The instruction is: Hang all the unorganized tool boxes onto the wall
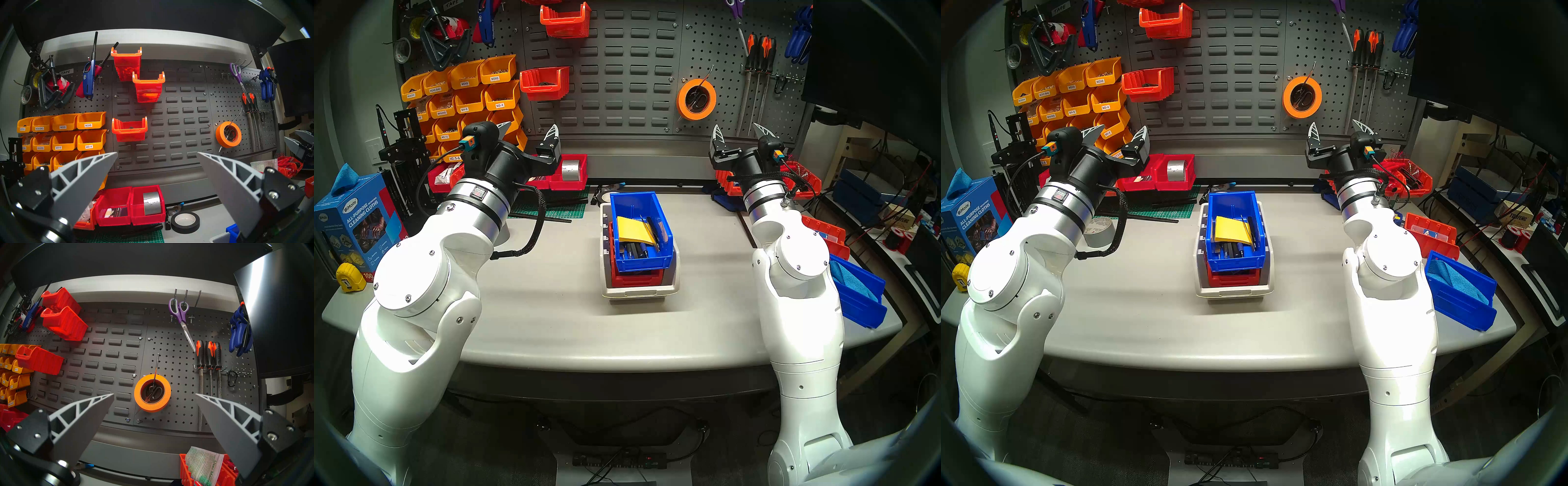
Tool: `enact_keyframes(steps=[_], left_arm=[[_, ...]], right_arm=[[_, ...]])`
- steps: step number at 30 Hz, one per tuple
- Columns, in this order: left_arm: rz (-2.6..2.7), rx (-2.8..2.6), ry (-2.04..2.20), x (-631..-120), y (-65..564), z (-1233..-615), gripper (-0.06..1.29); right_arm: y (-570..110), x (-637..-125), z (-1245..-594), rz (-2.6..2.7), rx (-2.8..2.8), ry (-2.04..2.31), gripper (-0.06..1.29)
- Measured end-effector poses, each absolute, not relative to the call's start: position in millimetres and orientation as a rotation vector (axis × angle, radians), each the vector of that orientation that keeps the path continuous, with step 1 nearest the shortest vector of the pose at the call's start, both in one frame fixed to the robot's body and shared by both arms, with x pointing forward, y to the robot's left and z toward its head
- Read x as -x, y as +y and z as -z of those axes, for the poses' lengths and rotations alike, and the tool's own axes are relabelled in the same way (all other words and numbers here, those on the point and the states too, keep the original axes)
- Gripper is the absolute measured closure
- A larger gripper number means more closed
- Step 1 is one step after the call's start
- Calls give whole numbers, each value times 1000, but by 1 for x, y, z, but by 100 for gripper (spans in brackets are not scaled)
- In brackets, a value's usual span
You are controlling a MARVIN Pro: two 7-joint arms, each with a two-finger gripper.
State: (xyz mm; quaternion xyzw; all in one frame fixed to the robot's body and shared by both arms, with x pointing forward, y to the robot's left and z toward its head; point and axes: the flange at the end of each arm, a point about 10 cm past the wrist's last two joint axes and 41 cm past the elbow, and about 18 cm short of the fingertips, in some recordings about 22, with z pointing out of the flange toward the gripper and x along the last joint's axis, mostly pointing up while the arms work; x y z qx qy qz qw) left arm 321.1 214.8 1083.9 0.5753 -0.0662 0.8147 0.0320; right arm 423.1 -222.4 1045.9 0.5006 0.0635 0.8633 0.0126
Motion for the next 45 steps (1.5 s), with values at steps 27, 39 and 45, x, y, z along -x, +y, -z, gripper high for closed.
enact_keyframes(steps=[27,39,45], left_arm=[[-1991,-1959,-245,-314,211,-1044,-4],[-1935,-1947,-266,-313,192,-1036,-4],[-1919,-1920,-282,-313,184,-1038,-4]], right_arm=[[-223,-423,-1045,-2689,-1563,198,-2],[-223,-424,-1045,-2689,-1563,198,-2],[-223,-424,-1045,-2688,-1564,198,-2]])
